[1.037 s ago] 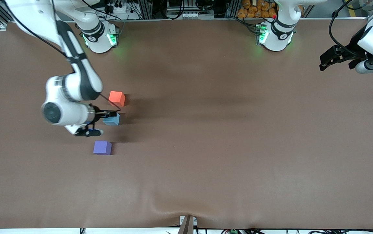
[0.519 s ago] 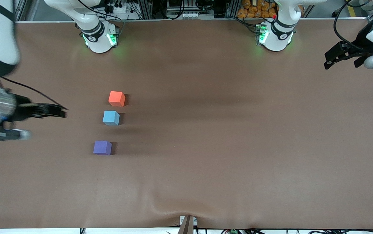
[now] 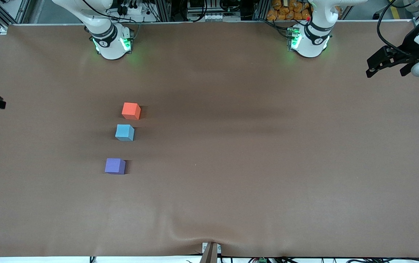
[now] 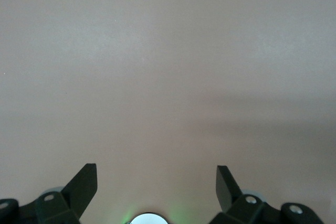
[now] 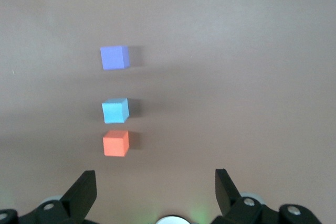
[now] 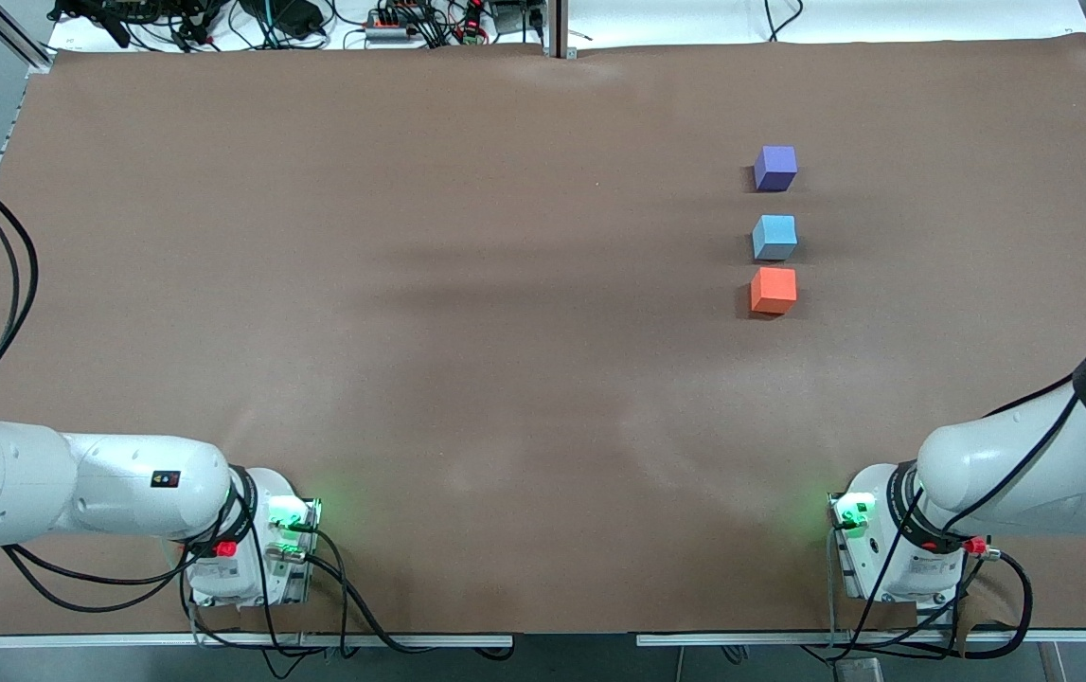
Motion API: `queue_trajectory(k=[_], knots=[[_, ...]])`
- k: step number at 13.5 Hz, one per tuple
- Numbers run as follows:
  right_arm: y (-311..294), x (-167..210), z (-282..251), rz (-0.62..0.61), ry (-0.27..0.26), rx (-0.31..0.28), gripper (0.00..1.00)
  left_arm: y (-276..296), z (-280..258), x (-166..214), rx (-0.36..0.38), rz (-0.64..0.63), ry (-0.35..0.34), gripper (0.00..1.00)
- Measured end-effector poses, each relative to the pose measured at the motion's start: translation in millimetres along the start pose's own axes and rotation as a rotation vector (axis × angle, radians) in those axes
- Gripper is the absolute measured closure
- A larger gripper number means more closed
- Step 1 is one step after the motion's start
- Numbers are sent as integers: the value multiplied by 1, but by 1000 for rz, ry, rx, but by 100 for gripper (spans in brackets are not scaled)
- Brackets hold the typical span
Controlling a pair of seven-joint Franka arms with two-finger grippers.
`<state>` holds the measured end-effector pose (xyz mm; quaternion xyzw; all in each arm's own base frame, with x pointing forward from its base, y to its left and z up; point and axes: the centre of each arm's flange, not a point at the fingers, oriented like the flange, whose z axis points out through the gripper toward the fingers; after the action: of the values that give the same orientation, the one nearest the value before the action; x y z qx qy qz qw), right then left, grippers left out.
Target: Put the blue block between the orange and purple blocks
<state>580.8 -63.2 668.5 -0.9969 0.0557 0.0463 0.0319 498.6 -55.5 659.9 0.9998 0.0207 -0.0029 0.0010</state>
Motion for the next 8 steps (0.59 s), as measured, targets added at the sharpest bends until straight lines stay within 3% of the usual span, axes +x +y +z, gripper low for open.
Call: queue_trajectory(k=[4,8], knots=[[-18,-59,6,7,56,-6,0,0,0,0,0,1,-1,0],[-27,-83,24,-142,52,-22,0,0,0,-3,3,2,-17,0]])
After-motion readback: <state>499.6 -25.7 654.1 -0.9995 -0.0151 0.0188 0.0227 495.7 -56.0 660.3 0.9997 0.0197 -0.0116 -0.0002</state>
